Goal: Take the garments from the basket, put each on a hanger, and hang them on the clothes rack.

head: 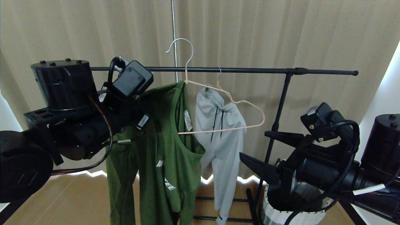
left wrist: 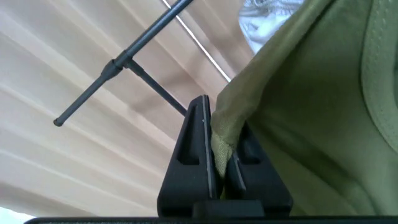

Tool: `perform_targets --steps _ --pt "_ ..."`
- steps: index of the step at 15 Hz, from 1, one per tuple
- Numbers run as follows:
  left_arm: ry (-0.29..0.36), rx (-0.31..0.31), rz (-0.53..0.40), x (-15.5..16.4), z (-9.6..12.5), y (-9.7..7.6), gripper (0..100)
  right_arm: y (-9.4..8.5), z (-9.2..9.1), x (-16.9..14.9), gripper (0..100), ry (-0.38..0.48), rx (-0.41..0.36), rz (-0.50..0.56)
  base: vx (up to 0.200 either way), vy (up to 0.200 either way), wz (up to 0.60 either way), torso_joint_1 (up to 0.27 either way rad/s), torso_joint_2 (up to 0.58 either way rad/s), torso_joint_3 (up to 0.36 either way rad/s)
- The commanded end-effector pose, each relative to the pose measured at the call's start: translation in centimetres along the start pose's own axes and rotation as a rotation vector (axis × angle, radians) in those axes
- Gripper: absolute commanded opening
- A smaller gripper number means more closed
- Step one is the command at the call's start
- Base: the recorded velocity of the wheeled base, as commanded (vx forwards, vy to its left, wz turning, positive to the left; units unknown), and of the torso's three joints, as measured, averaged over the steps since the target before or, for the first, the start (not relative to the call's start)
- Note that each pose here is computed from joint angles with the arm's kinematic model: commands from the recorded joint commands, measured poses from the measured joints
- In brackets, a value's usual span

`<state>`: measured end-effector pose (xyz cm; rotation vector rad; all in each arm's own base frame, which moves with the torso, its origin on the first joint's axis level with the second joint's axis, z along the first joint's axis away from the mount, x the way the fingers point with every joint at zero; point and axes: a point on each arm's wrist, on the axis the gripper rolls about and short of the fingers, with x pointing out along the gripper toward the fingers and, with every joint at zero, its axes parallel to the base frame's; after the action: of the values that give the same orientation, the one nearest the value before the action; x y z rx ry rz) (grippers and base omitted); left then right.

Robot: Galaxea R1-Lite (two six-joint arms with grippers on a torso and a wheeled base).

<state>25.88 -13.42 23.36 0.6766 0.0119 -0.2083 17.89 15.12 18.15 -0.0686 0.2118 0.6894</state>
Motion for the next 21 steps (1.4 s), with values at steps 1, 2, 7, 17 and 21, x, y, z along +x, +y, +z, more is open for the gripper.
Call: perform_targets --steps 1,2,7,17,21 --pt "-0.015 -0.019 0.019 0.1 0.6 0.4 0 0.1 -0.5 0.1 100 0.020 -0.001 0.005 0.000 0.000 0.00 0.000 0.00 0.000" --pt "-0.018 -0.042 0.025 0.1 0.8 0.4 0 0.1 -0.8 0.4 100 0.034 0.002 0.004 0.000 0.000 0.00 0.000 0.00 0.000" --pt "-0.084 -0.157 -0.013 -0.3 2.6 -0.2 0 0.1 -2.1 3.3 100 0.052 0.008 -0.007 0.000 0.000 0.00 0.000 0.00 0.000" --pt "-0.147 -0.169 -0.038 -1.5 4.2 -0.6 0 -0.6 -2.6 8.3 100 0.032 0.010 -0.123 0.000 0.000 0.00 0.000 0.00 0.000" --pt "-0.120 -0.162 0.007 -0.9 3.5 0.5 0 -2.2 -3.6 5.9 100 0.036 0.011 -0.218 0.000 0.000 0.00 0.000 0.00 0.000"
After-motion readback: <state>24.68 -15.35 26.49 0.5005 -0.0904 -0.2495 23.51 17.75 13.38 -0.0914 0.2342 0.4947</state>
